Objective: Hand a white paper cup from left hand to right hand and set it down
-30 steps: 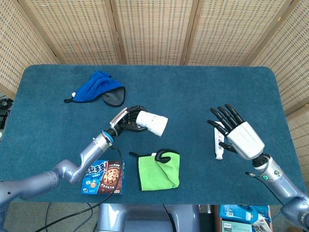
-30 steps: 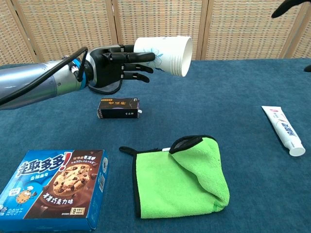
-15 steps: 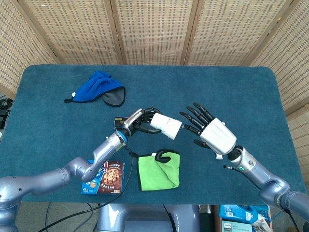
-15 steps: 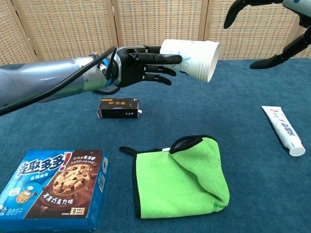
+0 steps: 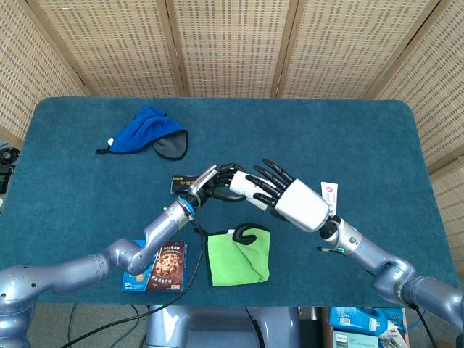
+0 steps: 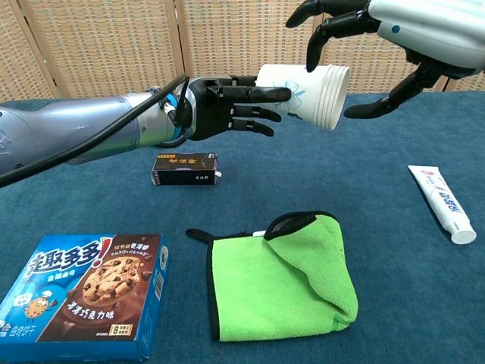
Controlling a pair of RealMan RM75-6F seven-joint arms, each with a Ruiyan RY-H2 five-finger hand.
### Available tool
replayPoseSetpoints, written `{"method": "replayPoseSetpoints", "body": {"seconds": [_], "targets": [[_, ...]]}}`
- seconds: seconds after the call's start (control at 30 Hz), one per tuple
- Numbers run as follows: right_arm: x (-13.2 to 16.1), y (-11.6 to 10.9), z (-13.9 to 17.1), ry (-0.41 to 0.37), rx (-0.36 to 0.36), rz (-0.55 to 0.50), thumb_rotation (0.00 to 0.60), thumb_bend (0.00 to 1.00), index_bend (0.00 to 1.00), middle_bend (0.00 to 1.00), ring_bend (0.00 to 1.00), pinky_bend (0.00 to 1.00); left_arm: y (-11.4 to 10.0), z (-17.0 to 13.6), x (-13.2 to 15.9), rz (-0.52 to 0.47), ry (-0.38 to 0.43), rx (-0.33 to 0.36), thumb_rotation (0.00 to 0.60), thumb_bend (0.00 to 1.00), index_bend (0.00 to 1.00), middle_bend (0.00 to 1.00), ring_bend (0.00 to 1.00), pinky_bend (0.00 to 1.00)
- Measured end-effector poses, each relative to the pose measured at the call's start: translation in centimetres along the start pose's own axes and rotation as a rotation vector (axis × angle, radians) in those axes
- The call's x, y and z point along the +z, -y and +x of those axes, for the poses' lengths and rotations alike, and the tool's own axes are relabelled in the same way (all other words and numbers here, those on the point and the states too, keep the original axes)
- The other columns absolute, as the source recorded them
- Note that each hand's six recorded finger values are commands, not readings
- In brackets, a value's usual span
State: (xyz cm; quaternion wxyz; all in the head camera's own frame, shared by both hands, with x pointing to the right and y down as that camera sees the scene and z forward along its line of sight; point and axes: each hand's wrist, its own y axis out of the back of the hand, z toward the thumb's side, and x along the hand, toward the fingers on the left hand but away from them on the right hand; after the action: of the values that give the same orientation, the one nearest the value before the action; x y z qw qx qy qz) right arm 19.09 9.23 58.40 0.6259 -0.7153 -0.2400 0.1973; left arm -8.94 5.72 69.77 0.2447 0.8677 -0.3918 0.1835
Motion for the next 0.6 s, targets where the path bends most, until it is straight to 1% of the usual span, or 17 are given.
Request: {"method": "replayPoseSetpoints", "body": {"seconds": [0.17,0.43,0.6], "targets": [[0.0,0.0,-0.4,-0.002,-0.017,0.004,0.6,0.37,0.45,0.26,0.04,0.07,0.0,-0.1,0.0,0.004,-0.002,-0.003,0.6,0.14,0.46,0.46,0.45,0.47],[-0.9,0.2,-0.4,-0.022,-0.015,0.079,0.6,0.39,0.46,0.27,0.05,0.07,0.0,-0.1,-0.3,0.011,-0.013,-0.008,0.6,0.14,0.46,0.46,0.45,0.47],[-0.9,0.2,-0.5,-0.028,-0.036,0.079,0.6,0.44,0.49,0.3,0.07,0.1,0.0,0.0,-0.5,0.009,-0.015,-0.006,0.6,0.14,0.46,0.46,0.45,0.46]]}}
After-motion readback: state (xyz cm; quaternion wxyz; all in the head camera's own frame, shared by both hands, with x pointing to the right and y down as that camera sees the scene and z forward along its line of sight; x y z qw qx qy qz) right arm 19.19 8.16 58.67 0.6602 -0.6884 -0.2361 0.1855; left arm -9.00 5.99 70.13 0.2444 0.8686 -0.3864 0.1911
